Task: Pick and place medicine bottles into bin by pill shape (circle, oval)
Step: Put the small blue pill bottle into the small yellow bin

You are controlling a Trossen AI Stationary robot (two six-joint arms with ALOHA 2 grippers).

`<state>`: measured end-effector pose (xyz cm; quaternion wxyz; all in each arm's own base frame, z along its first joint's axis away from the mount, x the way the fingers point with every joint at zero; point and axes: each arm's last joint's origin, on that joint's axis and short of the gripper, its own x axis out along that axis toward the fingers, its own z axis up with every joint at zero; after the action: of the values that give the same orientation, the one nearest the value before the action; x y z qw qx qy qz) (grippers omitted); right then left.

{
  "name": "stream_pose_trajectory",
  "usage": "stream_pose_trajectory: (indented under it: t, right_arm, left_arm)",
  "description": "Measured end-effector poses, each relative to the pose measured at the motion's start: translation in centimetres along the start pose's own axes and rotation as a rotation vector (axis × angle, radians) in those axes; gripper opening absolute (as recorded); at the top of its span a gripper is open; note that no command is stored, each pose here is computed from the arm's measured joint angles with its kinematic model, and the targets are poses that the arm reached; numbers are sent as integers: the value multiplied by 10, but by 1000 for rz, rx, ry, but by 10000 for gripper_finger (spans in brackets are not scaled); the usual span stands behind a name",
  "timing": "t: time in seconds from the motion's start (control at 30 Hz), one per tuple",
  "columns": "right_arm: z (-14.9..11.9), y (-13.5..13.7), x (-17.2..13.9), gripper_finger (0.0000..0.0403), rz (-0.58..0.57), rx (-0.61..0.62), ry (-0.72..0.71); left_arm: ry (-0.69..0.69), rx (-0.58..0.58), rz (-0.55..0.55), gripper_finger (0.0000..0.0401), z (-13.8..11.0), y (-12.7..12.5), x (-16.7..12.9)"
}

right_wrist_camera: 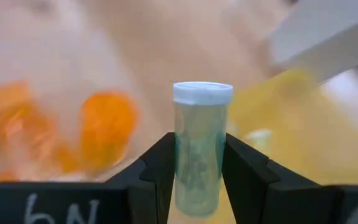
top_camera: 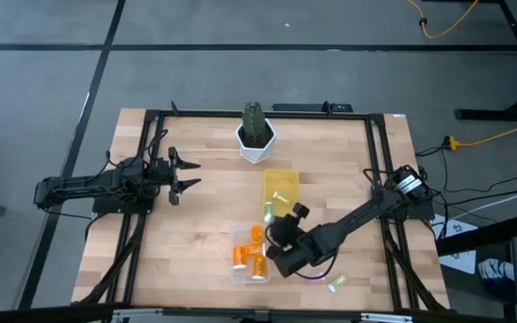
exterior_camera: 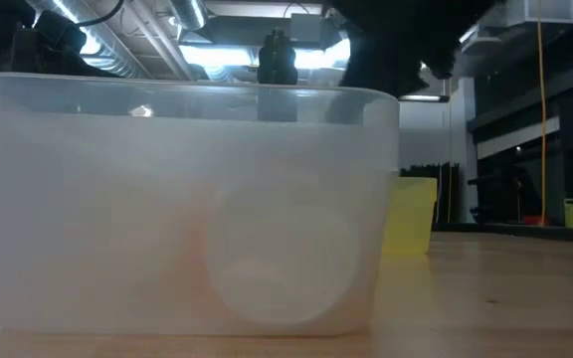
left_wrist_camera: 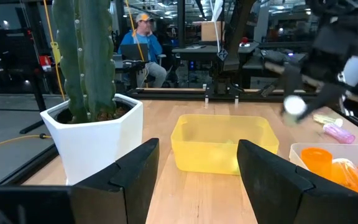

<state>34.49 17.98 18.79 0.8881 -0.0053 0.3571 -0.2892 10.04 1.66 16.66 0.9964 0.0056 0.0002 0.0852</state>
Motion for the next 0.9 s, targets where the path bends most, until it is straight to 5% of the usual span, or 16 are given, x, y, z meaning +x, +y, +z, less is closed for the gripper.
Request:
stream_pose_trajectory:
  t: [0.3,0.5,0.9]
  right_arm:
    - [10,-22,-2,122,-246,97,-107]
    - [9,-29,7,122,-207,198,49]
    - [15,-35,15,122,-223,225,53]
  left_arm:
    - [0,0,0,212,0,0,0]
    - [0,0,0,212,0,0,0]
    - [0,0,0,212,0,0,0]
